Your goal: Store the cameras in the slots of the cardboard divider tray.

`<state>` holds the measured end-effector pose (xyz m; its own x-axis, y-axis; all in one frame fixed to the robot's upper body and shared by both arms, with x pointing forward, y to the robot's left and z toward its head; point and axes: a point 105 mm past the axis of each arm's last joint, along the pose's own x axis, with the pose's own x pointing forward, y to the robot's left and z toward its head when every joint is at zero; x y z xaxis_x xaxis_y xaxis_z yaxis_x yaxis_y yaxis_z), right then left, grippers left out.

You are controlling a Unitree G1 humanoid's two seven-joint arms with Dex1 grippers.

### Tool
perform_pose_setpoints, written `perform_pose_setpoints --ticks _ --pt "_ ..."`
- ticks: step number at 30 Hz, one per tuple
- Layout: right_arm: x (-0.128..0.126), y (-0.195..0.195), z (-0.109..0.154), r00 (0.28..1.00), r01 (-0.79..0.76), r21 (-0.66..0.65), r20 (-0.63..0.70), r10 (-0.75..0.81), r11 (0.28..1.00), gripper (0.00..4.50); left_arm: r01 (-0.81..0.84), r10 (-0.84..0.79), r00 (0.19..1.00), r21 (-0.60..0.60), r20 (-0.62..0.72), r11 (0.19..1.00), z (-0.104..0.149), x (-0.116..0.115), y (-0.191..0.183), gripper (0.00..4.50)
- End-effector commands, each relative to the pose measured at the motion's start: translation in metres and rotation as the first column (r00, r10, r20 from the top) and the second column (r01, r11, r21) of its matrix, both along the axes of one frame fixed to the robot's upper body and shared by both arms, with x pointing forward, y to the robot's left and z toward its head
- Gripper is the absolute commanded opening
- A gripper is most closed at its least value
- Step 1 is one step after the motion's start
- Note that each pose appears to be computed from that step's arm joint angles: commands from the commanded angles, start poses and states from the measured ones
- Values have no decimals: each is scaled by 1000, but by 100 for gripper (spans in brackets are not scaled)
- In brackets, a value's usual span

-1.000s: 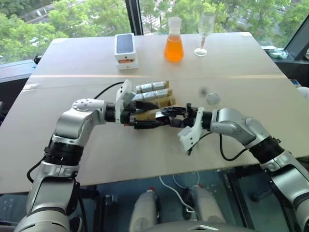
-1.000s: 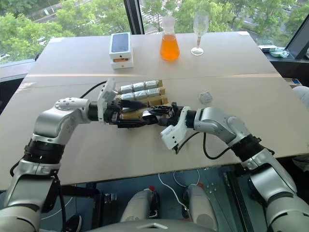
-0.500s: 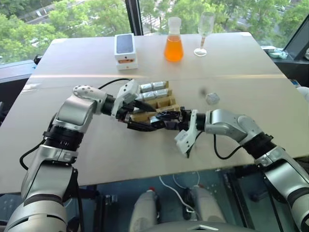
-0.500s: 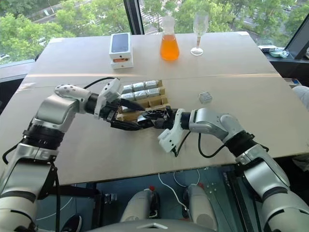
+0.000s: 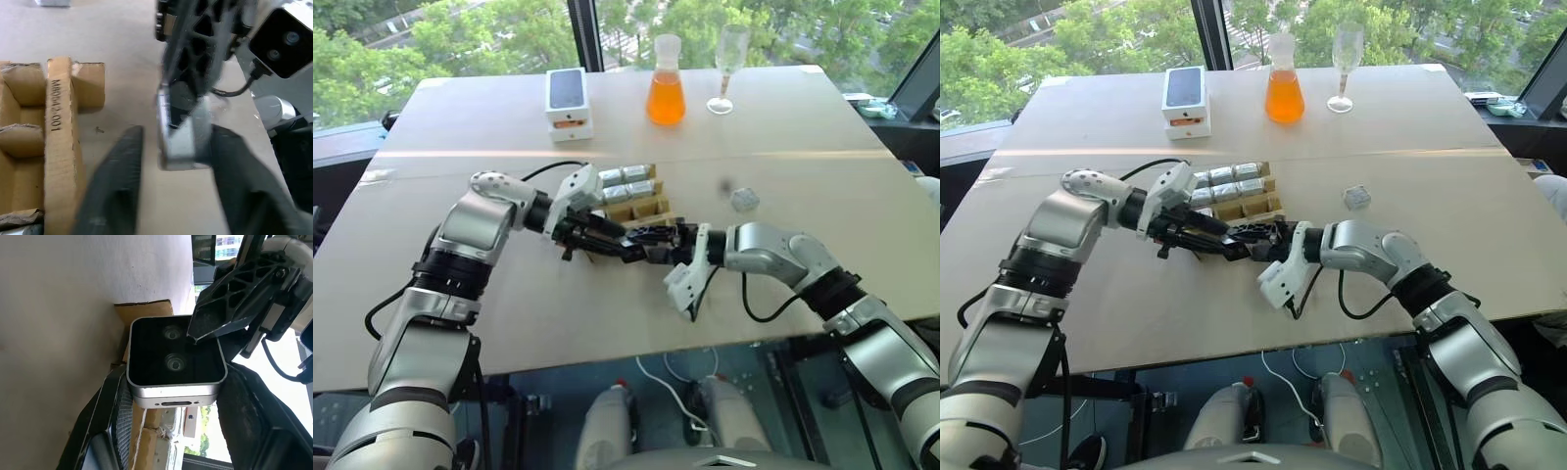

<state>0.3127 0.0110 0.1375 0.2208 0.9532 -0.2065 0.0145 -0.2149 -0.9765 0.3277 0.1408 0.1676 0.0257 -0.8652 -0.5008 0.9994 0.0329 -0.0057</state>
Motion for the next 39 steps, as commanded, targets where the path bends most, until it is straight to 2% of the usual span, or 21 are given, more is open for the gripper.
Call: perform_pose_setpoints --ticks 1,2,3,5,6,9,12,13,15,17,19,22,28,31,39 --pt "0 -3 5 1000 6 8 17 -6 1000 188 12 -12 1000 -1 15 1000 4 -1 -1 72" --pt "-1 -3 3 1000 6 8 15 -6 1000 293 13 -13 1000 2 13 1000 2 -2 -1 72" --pt "-2 -3 2 1000 8 17 7 -8 1000 318 11 -11 1000 6 16 1000 1 -1 0 72" --pt "-2 -4 5 999 24 62 -28 -23 998 419 1 -1 1000 7 25 1000 1 2 1 72" --pt "-1 -7 6 998 41 87 -54 -37 995 450 -6 6 999 5 34 1000 3 4 2 72" --pt "-1 -27 14 960 159 229 -262 -97 960 450 -31 32 995 -17 90 999 21 13 8 72" --pt "-6 -58 14 850 300 332 -518 -93 894 450 -44 48 989 -29 142 999 35 22 10 72" --pt "-8 -67 12 784 358 356 -617 -71 863 450 -45 49 987 -28 156 999 38 24 10 72" --pt "-19 -87 4 563 480 373 -825 47 794 450 -46 51 980 -30 194 998 44 32 9 72" --pt "-36 -101 -3 382 525 357 -910 162 773 450 -63 71 971 -42 226 997 49 40 8 72" --pt "-49 -110 -1 279 543 367 -927 250 755 450 -80 87 965 -41 249 996 49 47 10 72" --pt "-59 -121 4 182 602 387 -918 351 699 450 -97 99 956 -21 276 995 45 55 14 72" --pt "-75 -139 5 268 625 467 -881 390 625 450 -113 107 955 3 276 994 35 62 19 72" --pt "-83 -143 -3 268 634 450 -891 367 629 450 -112 109 955 -7 274 994 35 64 18 72" --pt "-83 -143 -12 304 648 449 -893 331 615 450 -128 116 951 22 287 992 28 71 14 72"
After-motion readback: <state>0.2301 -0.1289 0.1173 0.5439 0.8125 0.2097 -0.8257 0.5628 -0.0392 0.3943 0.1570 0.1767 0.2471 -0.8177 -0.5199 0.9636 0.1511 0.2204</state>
